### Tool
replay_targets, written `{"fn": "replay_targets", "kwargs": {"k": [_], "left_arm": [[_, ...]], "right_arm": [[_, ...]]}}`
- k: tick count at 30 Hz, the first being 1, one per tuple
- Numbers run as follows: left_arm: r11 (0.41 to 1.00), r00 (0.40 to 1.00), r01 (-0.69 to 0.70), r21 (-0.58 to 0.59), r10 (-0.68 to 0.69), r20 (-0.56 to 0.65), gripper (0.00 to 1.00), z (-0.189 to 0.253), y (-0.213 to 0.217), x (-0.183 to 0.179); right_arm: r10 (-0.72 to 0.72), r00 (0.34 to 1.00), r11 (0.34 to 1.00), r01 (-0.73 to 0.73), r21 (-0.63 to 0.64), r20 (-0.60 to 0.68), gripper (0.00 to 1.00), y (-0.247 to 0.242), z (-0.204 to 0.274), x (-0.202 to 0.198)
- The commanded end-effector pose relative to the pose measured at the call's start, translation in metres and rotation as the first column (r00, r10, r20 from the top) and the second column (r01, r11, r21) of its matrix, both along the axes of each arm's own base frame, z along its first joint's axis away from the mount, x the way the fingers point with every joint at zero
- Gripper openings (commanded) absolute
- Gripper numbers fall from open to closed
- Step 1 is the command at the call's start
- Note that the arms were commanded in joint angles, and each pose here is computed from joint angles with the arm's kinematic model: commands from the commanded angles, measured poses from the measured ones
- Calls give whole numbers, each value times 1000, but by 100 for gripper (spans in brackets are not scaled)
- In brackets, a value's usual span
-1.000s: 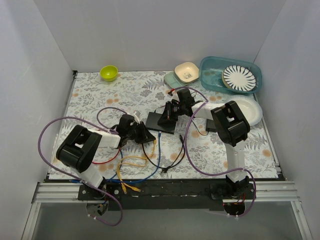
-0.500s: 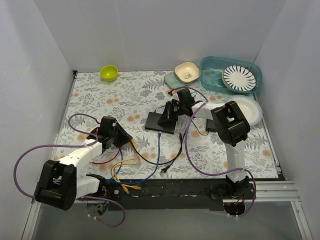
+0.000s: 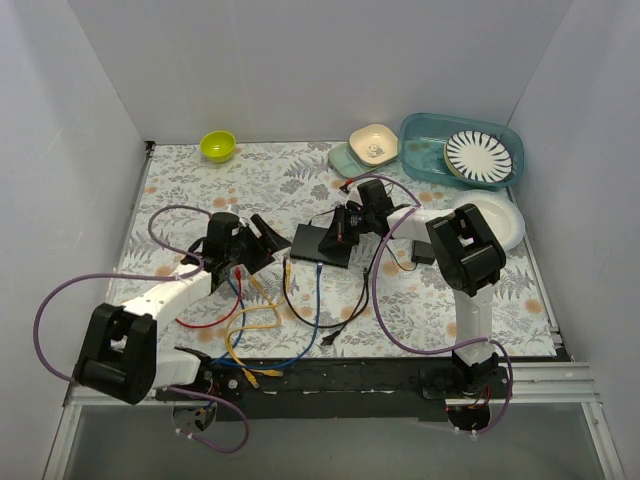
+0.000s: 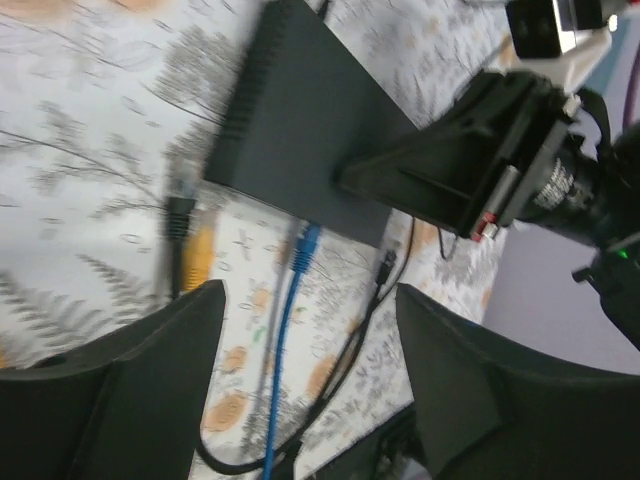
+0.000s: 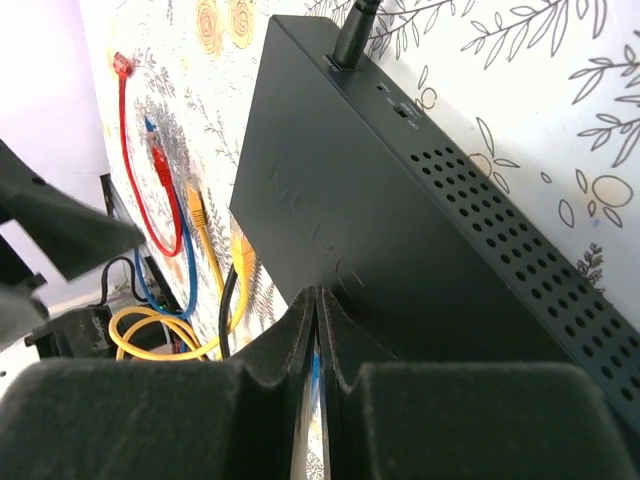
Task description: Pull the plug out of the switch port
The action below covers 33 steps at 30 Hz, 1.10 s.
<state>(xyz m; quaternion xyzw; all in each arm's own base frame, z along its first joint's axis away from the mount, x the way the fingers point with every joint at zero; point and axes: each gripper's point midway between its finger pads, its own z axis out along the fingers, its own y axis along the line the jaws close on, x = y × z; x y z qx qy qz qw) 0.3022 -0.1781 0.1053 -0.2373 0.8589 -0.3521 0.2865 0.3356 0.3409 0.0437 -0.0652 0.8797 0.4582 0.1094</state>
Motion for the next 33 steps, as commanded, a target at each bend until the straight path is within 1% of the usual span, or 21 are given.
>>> {"fn": "replay_targets", "kwargs": {"k": [1, 2, 3, 4, 5, 9, 13, 15, 16, 21, 24, 30, 33], "left_arm": [[969, 974, 221, -107, -213, 81, 57, 21, -60, -3], [961, 966, 258, -99, -255, 48, 54, 9, -75, -7], [958, 962, 273, -94, -271, 32, 52, 2, -81, -11], [956, 959, 282, -85, -282, 18, 51, -5, -86, -13], [950, 952, 302, -76, -304, -19, 51, -20, -92, -24], [952, 949, 298, -70, -303, -87, 51, -50, -91, -36], [962, 952, 271, -27, -272, -140, 51, -72, -84, -36], [963, 952, 270, -14, -269, -147, 51, -75, -85, -32], [963, 948, 271, -5, -267, -173, 51, -85, -84, -33], [969, 948, 245, 20, -235, -216, 51, -101, -86, -22], [974, 950, 222, 44, -205, -235, 49, -108, -86, -14], [974, 957, 203, 103, -175, -231, 42, -111, -78, -6], [970, 955, 209, 122, -175, -240, 37, -114, -72, -9]], "right_arm": [[-58, 994, 974, 37, -224, -88, 12, -38, -65, -23], [-60, 994, 973, 38, -226, -92, 12, -39, -65, -24], [-61, 994, 973, 38, -226, -95, 12, -39, -66, -24], [-62, 994, 973, 40, -226, -94, 12, -39, -65, -24], [-65, 993, 973, 42, -228, -94, 12, -39, -65, -23], [-66, 993, 970, 42, -237, -94, 12, -40, -66, -22], [-69, 992, 970, 42, -240, -102, 12, -40, -69, -23], [-71, 992, 969, 44, -242, -103, 12, -40, -70, -23], [-71, 992, 969, 43, -244, -107, 12, -41, -72, -23], [-74, 992, 969, 48, -241, -101, 12, -40, -69, -21], [-76, 992, 969, 51, -241, -98, 12, -41, -69, -20], [-75, 992, 969, 49, -242, -99, 12, -43, -70, -19], [-76, 992, 969, 49, -241, -103, 12, -43, -71, -19]]}}
